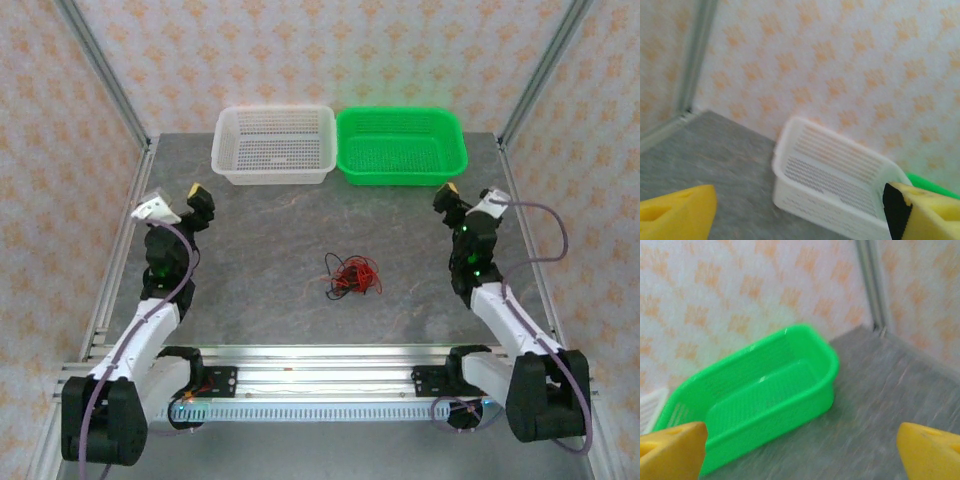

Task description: Untangle the cables

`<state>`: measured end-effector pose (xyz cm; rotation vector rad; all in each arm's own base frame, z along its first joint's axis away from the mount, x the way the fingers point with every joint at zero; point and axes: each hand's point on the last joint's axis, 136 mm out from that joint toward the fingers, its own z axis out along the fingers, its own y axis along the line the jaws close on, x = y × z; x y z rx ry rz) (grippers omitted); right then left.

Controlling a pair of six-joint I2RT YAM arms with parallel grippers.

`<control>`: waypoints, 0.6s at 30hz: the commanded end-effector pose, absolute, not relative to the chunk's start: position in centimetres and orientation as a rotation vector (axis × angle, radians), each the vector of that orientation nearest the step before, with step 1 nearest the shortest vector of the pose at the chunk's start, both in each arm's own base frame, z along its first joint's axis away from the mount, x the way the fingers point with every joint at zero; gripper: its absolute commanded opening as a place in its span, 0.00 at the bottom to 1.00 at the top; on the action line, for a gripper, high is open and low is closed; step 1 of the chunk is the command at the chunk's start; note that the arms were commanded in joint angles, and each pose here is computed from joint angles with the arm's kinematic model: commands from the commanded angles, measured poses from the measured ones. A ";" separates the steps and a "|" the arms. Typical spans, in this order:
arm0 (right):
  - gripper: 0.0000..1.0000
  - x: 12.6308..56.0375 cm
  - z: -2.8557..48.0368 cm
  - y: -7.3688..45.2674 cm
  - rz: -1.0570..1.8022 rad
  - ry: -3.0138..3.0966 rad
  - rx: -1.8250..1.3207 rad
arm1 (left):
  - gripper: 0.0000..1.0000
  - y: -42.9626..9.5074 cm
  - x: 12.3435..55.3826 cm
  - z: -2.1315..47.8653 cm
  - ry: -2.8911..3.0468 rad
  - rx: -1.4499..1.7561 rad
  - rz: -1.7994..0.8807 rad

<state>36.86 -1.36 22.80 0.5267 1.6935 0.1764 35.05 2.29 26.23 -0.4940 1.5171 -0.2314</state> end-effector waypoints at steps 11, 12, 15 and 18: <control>0.90 27.5 14.5 14.0 0.562 2.407 0.356 | 0.85 -11.6 30.3 19.2 1.954 -0.393 -0.625; 0.89 27.1 14.1 14.8 0.548 2.430 0.340 | 0.85 -12.2 30.0 18.8 1.964 -0.386 -0.639; 0.88 25.9 12.9 16.9 0.497 2.491 0.276 | 0.85 -13.7 29.2 17.7 1.993 -0.370 -0.667; 0.87 25.1 11.7 18.2 0.418 2.537 0.228 | 0.85 -15.0 28.9 17.0 2.016 -0.350 -0.681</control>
